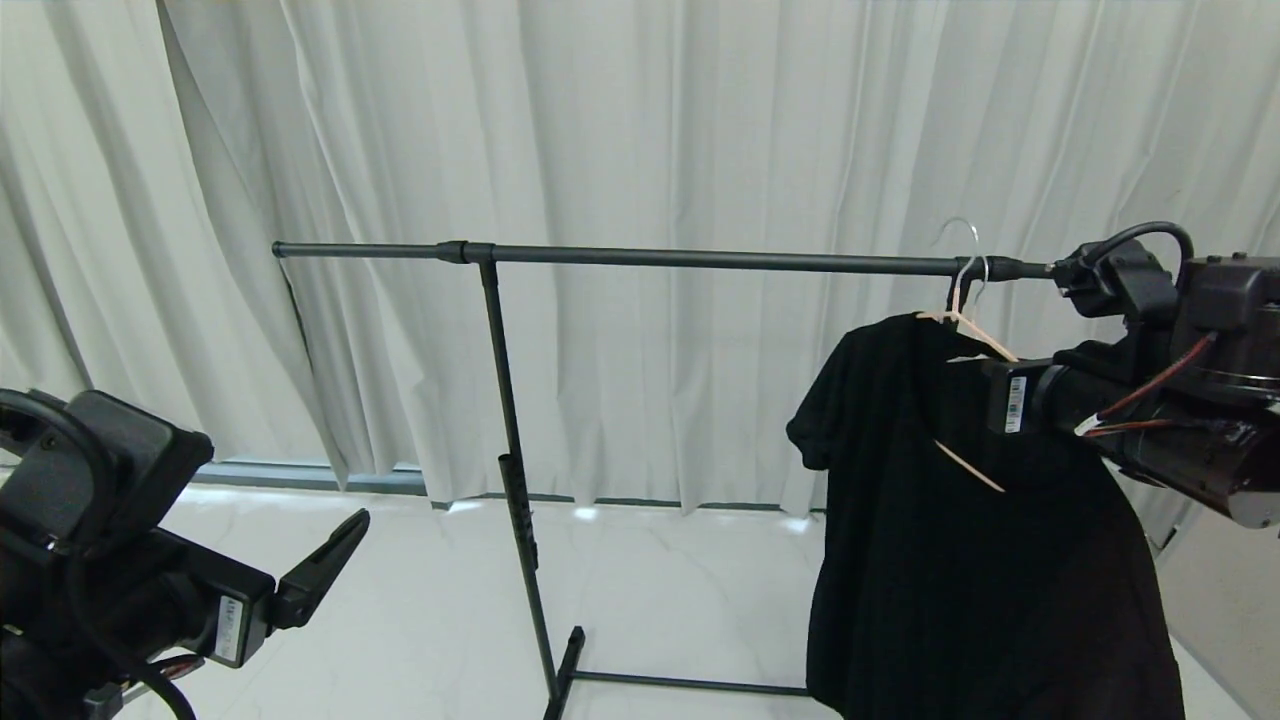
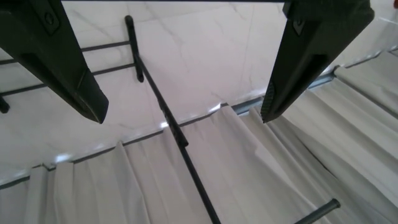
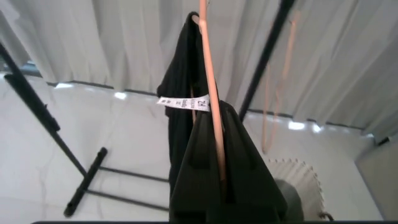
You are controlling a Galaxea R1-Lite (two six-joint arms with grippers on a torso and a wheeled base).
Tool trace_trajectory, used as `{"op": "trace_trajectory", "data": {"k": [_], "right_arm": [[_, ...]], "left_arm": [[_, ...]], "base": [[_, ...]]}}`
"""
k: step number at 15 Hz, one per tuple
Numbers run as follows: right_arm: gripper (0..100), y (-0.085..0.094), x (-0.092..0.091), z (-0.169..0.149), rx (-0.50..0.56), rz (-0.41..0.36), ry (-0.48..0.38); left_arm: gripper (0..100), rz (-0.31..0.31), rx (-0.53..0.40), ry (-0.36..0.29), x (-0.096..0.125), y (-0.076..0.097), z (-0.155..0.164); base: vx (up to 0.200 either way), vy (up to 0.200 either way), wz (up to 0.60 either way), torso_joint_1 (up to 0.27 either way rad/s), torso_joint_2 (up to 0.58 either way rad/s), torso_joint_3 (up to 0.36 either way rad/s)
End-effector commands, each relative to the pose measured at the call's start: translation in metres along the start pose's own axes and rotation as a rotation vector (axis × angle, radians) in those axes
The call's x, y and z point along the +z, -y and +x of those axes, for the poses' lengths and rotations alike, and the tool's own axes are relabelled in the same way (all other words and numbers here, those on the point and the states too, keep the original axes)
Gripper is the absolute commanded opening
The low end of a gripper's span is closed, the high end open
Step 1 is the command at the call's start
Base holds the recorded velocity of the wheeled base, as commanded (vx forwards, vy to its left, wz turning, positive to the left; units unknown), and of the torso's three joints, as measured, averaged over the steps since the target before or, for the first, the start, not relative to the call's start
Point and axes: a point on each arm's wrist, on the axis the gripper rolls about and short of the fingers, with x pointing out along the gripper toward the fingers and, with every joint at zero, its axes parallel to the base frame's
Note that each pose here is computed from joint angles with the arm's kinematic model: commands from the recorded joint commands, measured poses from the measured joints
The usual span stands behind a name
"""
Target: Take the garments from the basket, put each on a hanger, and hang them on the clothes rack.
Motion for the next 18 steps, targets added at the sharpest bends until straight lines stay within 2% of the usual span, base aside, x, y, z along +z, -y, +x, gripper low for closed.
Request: {"op": "trace_trajectory", "data": {"k": [1,13,16,18], "right_arm": [[0,-0.006,-0.001,0.002,0.025,-0.001,0.008],[0,-0.015,-0.007,0.003,0.053,-0.008,0.002],[0,-0.015,-0.011,0.004,0.053,-0.011,-0.011],[0,-0.014,-0.017,0.017,0.037,-0.009,-0.017]], "left_arm": [[100,0.0,-0.001,0.0,0.0,0.0,0.0],[100,0.007,-0.008,-0.002,-0.003,0.001,-0.001],[100,0.007,-0.011,0.002,-0.002,0.002,-0.002],[100,0.007,-0.012,0.003,-0.002,0.002,-0.002]], "base": [[0.2,0.0,0.0,0.017,0.0,-0.002],[0.2,0.0,0.0,0.003,0.0,0.002],[0.0,0.0,0.0,0.0,0.0,0.0],[0.0,0.0,0.0,0.0,0.0,0.0]]}}
